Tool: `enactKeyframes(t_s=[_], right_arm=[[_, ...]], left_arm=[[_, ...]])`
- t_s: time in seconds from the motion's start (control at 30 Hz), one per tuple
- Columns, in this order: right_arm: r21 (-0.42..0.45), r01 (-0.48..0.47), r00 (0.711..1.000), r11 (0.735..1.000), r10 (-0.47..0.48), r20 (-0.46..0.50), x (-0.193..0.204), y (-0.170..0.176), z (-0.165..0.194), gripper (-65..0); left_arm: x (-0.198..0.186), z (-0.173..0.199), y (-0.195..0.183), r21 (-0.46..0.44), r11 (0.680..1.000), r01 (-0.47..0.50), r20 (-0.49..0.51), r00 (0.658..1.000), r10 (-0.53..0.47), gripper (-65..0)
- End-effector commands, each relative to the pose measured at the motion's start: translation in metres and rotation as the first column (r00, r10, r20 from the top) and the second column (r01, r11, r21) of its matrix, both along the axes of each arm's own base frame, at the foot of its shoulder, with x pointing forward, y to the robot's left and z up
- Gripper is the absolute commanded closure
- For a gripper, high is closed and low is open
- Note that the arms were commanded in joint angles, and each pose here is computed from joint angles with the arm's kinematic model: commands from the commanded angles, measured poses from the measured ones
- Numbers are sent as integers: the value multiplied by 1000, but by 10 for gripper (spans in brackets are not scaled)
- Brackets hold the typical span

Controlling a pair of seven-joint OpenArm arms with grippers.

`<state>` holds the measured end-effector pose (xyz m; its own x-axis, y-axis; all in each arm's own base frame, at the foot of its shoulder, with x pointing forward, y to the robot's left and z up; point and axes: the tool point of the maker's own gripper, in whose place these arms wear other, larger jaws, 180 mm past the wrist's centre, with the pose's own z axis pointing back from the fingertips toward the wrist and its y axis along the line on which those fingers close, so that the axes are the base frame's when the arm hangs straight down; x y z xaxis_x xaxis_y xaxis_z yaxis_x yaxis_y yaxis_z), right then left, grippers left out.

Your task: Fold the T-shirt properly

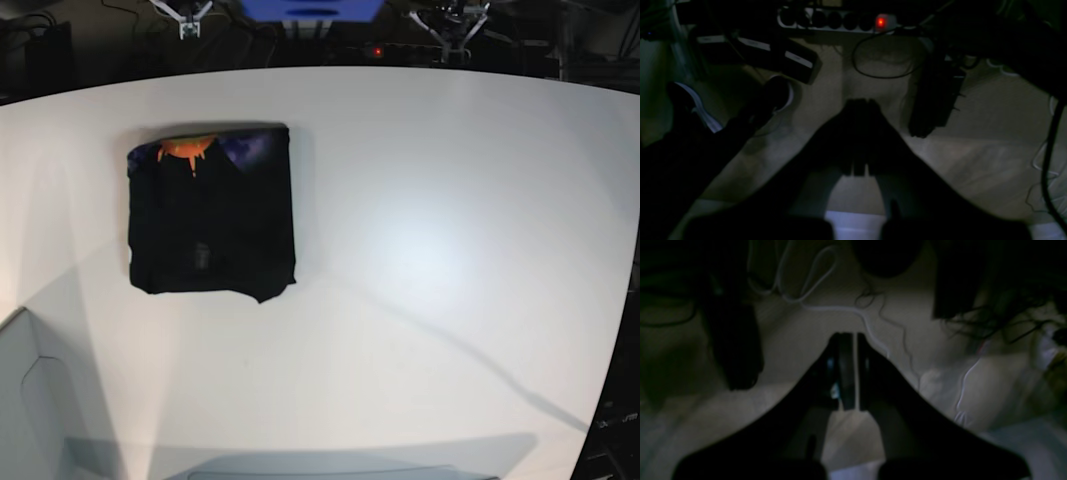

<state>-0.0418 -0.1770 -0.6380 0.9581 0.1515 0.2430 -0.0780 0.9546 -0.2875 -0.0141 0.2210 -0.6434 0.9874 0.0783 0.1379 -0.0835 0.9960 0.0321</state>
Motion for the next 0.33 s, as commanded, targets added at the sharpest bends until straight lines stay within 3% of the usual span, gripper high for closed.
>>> enactKeyframes(t_s=[0.0, 0.3], right_arm=[[8, -3, 1000, 1000, 3, 4, -2, 9, 0, 0], [11, 18, 1000, 1000, -18, -21, 8, 13, -4, 0]], left_arm=[[6, 1, -1, -4, 1000, 3, 19, 1000, -3, 0], [19, -1, -7, -14, 1000, 12, 33, 999, -12, 0]])
